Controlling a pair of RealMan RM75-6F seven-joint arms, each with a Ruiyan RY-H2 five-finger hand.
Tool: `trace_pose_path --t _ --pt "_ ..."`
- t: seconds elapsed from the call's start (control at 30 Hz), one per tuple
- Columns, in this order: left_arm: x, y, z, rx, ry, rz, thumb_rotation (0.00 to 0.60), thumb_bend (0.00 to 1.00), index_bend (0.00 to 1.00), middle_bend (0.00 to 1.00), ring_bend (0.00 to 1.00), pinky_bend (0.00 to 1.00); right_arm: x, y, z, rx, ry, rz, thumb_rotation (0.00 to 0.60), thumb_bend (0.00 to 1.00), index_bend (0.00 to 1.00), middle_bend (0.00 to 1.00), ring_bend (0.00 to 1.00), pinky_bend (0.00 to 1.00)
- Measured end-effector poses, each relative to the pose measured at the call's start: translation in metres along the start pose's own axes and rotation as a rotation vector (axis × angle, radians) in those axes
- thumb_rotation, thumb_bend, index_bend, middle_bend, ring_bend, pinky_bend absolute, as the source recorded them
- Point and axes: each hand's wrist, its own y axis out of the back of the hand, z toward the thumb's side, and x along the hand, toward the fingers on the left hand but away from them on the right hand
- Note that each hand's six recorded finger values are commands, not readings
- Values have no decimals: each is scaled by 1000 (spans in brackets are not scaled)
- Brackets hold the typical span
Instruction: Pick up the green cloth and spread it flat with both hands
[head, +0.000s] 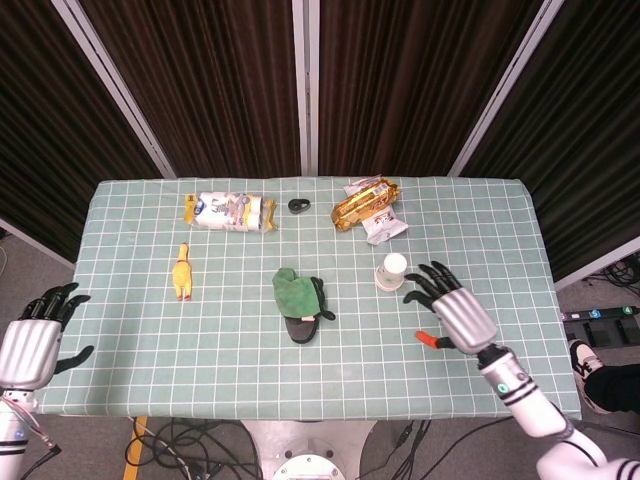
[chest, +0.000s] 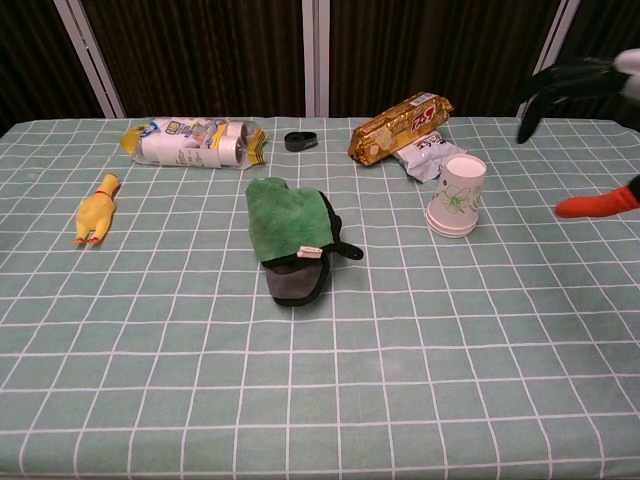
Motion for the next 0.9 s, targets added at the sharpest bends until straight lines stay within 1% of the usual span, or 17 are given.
trace_pose_path --t 0.1,0.17,0.23,0.43,0.63,0.9 --pt "-1 -1 -1 -2 5 -9 600 110 226 160 138 236 -32 -22 19 -9 61 35 600 68 364 147 38 41" --pt "-1 0 -3 -4 10 -9 600 110 226 160 138 236 -47 -33 27 -11 81 50 600 66 365 146 37 41" --pt "-2 0 -4 -6 16 -9 600 110 226 160 138 237 -62 -46 35 -12 100 63 600 66 377 146 37 39" --pt "-2 -1 -6 -11 24 -15 600 110 226 160 138 237 -92 -77 51 2 123 78 600 67 411 148 34 25" --pt "-4 -4 -10 -21 40 -37 600 110 226 160 138 237 -116 -98 64 10 134 57 600 66 432 150 30 4" --pt "-4 -7 -12 -52 50 -71 600 110 226 160 138 237 -137 -110 77 20 147 16 600 67 453 159 27 3"
